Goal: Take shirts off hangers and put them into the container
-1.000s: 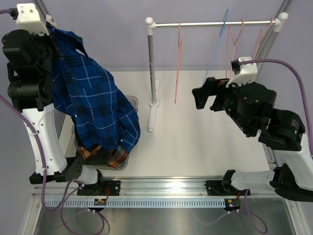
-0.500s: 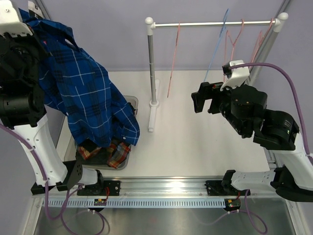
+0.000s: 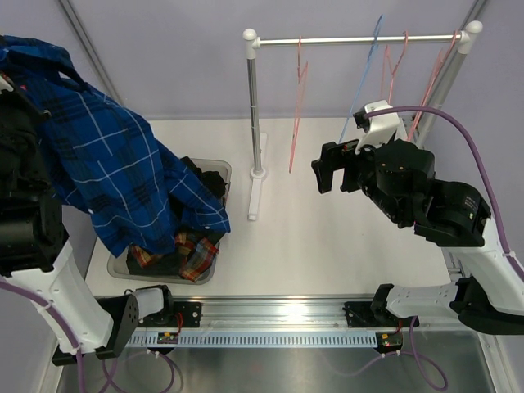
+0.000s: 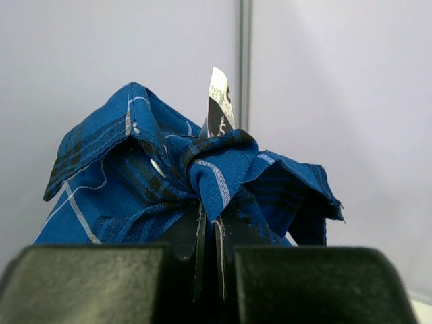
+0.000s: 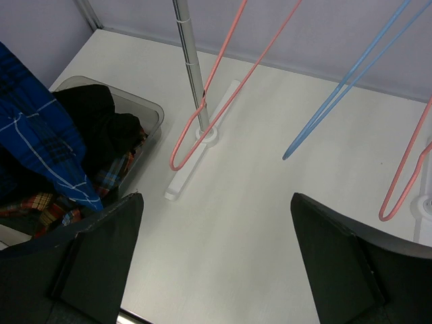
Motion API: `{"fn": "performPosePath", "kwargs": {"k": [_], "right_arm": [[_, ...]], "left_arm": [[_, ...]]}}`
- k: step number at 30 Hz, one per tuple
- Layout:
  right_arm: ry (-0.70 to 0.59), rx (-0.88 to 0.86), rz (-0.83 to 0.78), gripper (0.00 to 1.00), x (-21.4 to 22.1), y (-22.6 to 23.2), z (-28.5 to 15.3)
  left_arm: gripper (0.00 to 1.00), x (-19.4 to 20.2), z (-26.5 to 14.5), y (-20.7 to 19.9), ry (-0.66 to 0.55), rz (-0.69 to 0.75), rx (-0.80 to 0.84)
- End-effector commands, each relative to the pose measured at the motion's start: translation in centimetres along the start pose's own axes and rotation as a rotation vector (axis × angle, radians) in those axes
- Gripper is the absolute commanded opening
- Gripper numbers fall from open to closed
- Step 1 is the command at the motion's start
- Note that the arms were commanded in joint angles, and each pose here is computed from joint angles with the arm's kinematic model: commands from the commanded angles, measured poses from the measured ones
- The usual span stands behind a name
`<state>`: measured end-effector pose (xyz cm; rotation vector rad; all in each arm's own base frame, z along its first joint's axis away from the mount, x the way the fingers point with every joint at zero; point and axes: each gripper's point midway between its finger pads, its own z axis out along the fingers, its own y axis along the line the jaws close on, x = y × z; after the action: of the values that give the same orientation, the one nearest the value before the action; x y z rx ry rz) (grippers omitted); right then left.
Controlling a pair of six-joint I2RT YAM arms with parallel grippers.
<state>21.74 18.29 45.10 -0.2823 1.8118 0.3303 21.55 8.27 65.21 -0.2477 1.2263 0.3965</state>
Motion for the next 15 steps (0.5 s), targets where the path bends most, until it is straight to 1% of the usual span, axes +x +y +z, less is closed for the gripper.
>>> {"fn": "performPosePath", "kwargs": {"k": [1, 5, 6, 8, 10, 12, 15], "right_arm": [[-0.037, -0.051, -0.005, 0.99, -1.1, 0.3, -0.9], [-0.042, -0.05, -0.006, 0.99, -0.9, 0.0, -1.2], [-0.042, -0.055, -0.007, 0.99, -0.8, 0.0, -1.4], [-0.046, -0.056, -0.006, 0.99, -0.7, -0.2, -1.5], [-0.047, -0.056, -0.005, 0.99, -0.5, -0.2, -1.5], [-0.053, -0.058, 0.003, 0.99, -0.5, -0.4, -1.7], [-0.056, -0.057, 0.009, 0.99, -0.3, -0.4, -1.6]], "left_arm": [[0.0, -2.9, -0.3, 2.2, -0.108, -0.007, -0.107], [0.0, -0.5, 1.2, 1.9, -0.051, 0.016, -0.121], [0.0, 1.0, 2.0, 1.3, -0.017, 0.024, -0.11], [0.0, 2.7, 2.9, 0.3, 0.018, 0.025, -0.077], [0.0, 5.2, 4.3, -1.6, 0.074, 0.016, -0.006], [0.0, 6.8, 5.0, -3.2, 0.113, -0.001, 0.062], [0.0, 9.0, 5.7, -7.5, 0.177, -0.064, 0.259]]}}
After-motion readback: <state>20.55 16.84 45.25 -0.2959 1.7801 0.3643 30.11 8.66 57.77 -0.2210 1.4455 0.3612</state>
